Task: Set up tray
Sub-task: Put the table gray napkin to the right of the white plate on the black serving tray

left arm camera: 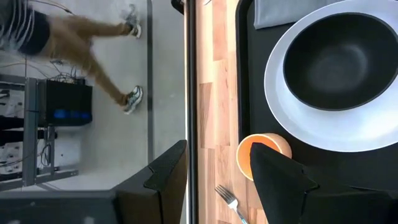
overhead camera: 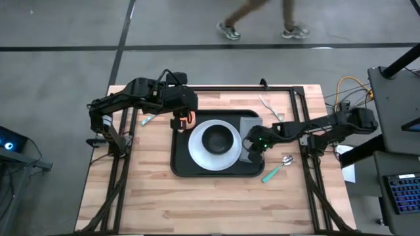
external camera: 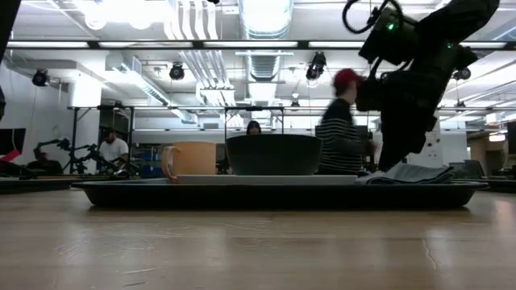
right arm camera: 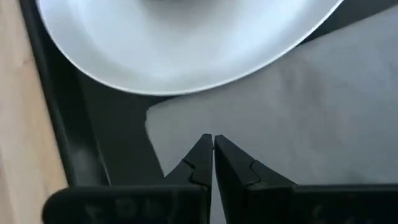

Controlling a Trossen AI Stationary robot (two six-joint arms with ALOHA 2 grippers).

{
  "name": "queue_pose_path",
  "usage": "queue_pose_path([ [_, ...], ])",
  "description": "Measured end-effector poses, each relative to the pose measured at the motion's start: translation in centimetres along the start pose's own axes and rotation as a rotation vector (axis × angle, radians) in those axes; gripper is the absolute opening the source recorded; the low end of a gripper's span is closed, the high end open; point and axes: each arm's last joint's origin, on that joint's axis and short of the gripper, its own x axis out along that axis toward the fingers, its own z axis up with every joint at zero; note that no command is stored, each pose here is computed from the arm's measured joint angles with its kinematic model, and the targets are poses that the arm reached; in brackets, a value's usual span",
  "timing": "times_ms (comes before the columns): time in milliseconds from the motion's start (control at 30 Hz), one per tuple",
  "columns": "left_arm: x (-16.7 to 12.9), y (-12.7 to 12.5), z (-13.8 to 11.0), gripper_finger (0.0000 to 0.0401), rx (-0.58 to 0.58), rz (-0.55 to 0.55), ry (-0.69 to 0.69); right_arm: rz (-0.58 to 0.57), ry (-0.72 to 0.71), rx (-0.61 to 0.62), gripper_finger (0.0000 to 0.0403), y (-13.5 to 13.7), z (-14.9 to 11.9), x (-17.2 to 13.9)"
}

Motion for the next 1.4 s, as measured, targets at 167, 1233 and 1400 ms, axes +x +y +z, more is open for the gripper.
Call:
queue_pose_path([
  [167, 0.0, 0.0, 0.0, 0.0155, 0.000, 0.000, 0.000, -0.002, 0.045, -0.018, 0.0008, 1.1, 0.0, 1.8],
  [1233, -0.7, 0.3, -0.4, 0.0155, -0.012, 0.005, -0.016, -0.113, 0.045, -0.125, 0.0008, 3.3, 1.4, 1.7],
  [1400, -0.7, 0.3, -0.4, 0.0155, -0.017, 0.005, -0.016, -0.280, -0.062, -0.143, 0.0008, 1.7, 3.2, 1.0],
])
